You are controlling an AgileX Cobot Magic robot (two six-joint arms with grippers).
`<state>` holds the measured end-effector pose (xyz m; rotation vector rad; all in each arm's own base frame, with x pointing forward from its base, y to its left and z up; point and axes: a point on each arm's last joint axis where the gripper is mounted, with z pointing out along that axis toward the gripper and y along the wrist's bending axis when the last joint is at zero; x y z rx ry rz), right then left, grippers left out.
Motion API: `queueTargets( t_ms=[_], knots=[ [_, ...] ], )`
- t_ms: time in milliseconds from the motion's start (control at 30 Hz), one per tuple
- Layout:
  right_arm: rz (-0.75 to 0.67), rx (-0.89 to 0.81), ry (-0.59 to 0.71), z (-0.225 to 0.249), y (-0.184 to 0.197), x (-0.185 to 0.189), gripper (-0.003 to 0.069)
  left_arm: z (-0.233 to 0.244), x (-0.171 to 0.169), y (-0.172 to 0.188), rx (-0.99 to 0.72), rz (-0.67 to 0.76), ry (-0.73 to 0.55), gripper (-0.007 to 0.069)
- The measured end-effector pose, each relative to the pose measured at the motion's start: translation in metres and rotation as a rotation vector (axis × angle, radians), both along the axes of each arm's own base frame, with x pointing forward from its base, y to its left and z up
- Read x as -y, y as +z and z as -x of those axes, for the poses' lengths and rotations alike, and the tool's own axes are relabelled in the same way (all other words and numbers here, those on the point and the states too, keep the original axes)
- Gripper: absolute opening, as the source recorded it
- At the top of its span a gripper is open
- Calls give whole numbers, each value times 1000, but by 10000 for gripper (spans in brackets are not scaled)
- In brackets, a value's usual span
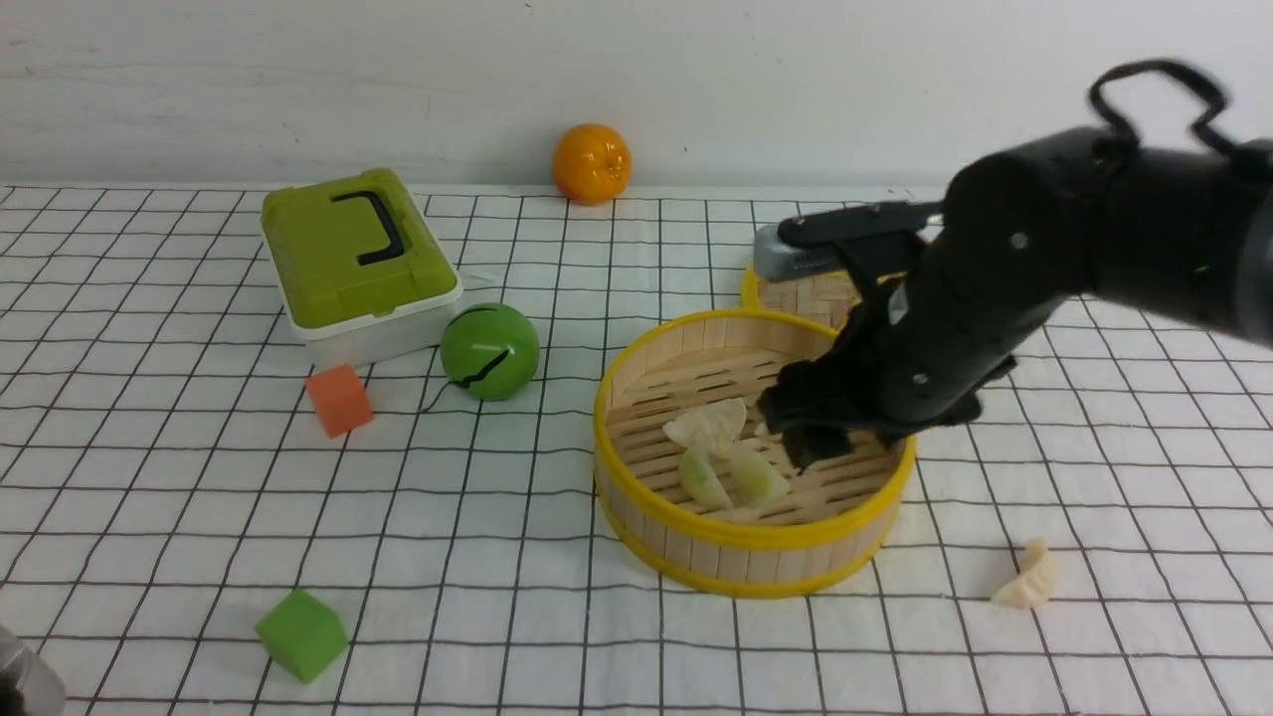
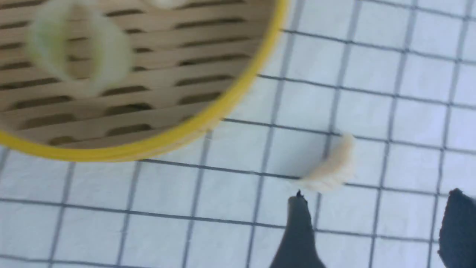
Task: Put the dumplings into the steamer on the table with the white tablecloth.
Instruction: 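Place the dumpling in the bamboo steamer basket with the right gripper, then reach for and grasp a dumpling lying on the table beside the steamer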
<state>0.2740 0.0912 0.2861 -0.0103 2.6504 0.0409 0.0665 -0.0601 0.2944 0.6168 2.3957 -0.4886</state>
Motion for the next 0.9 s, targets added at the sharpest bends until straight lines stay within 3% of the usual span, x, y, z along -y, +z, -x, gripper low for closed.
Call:
queueTargets(
  t_ms=[300, 733, 867, 900],
  knots=[
    [-100, -3, -256, -2, -58, 38, 488, -2, 1, 2, 26, 20, 5, 56],
    [-191, -22, -312, -40, -125, 29, 489, 1, 1, 0, -9, 17, -2, 57],
    [-187, -44, -316, -41, -133, 28, 416, 1, 1, 0, -14, 15, -3, 59],
    [-183, -47, -313, -41, -133, 28, 346, 1, 1, 0, -14, 15, -3, 60]
  ],
)
